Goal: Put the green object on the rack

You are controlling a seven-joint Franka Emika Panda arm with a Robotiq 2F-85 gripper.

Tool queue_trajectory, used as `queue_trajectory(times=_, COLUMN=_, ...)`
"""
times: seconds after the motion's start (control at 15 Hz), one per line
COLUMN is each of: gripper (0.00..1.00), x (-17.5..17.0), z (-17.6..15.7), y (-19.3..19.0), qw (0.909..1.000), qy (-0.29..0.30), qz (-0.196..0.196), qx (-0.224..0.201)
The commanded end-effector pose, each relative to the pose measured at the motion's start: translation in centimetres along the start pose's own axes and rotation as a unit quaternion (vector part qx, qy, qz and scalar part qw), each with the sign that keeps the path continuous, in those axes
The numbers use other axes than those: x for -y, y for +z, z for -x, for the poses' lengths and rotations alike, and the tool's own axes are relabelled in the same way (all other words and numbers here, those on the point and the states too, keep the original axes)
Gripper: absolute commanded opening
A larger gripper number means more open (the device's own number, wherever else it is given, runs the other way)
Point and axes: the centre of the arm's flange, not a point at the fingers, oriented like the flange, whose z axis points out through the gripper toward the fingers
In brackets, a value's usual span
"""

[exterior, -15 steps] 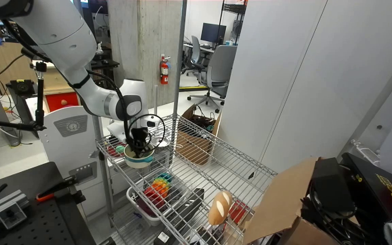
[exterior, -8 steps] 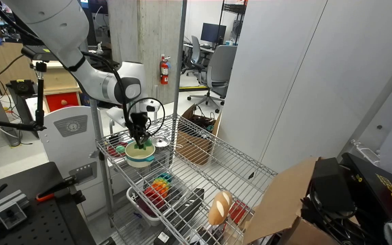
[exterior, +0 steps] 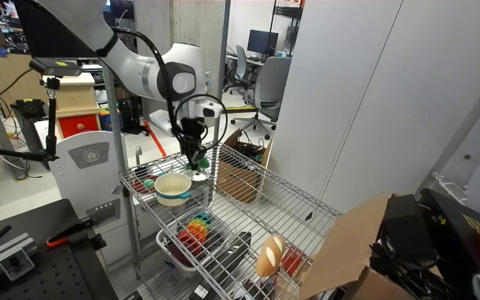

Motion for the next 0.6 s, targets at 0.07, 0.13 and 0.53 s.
queue_trajectory(times=0.07, gripper=0.01, x=-11.6, z=-2.8, y=5.5, qw=0.9955, qy=0.078, qz=0.023, qx=0.049)
queue_trajectory(times=0.13, gripper=0.01, x=-13.7, z=-3.1, y=7.3, qw=0.9934, qy=0.093, qz=0.032, qx=0.060)
queue_trajectory(times=0.53, gripper=0.01, x=-19.1, z=-2.8, y=17.7, qw=0.9830, qy=0.130, qz=0.064, qx=0.113)
